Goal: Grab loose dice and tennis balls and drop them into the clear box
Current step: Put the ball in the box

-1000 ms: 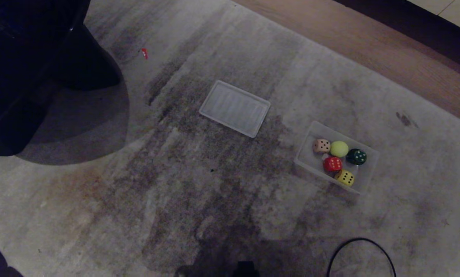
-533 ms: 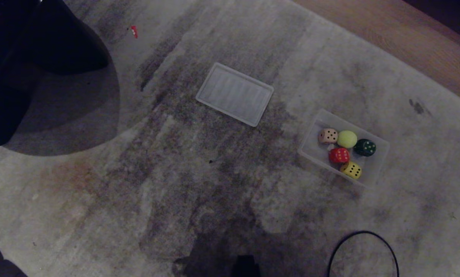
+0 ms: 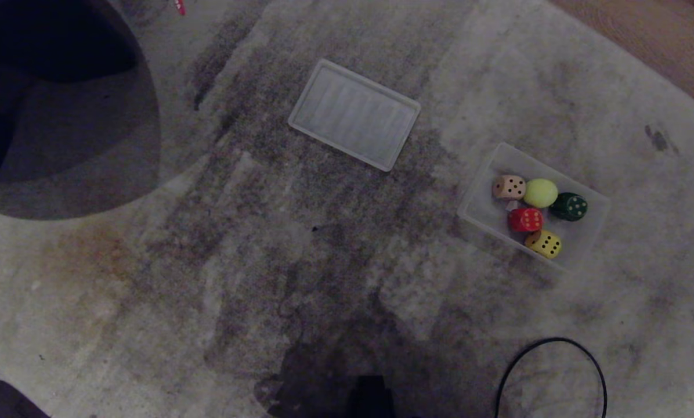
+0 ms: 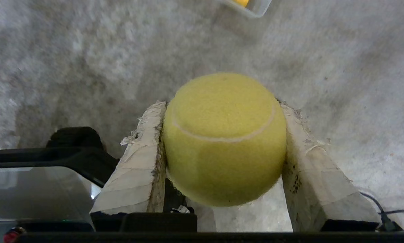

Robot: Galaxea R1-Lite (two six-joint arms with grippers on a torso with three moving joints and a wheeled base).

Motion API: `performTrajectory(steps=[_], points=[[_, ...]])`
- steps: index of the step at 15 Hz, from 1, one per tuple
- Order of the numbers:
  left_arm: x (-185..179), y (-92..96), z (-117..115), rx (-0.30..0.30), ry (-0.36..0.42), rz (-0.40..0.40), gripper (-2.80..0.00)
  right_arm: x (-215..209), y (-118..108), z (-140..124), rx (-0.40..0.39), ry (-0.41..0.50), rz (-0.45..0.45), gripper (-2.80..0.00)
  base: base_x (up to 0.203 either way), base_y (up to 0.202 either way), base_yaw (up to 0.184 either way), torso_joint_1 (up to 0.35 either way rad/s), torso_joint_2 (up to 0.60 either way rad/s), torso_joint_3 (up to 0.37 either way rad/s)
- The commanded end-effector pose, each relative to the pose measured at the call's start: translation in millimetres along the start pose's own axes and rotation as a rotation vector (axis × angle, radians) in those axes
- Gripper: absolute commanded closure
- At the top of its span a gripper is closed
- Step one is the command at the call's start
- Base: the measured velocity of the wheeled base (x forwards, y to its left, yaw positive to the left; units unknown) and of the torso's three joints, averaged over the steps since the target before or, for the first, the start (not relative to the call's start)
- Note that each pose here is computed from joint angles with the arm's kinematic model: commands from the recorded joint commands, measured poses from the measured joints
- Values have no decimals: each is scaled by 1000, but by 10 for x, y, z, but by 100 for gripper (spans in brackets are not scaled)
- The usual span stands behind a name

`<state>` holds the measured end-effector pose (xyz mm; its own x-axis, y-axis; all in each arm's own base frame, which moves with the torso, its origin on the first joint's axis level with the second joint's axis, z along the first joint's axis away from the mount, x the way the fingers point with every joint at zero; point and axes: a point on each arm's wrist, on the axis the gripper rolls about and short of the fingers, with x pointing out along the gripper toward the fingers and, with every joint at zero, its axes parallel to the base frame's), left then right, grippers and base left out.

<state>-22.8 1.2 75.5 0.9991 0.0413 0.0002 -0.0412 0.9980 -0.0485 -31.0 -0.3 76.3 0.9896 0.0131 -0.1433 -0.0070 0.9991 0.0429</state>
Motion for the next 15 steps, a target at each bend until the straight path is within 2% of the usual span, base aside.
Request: performTrajectory(steps=[1, 15], points=[[2, 0, -4, 0, 3, 0, 0, -1, 0, -1, 0, 0, 1, 0, 0, 0, 0, 2, 5, -189], [2, 0, -4, -3, 3, 0, 0, -1, 0, -1, -4, 0, 1, 0, 0, 0, 0, 4, 2, -194]])
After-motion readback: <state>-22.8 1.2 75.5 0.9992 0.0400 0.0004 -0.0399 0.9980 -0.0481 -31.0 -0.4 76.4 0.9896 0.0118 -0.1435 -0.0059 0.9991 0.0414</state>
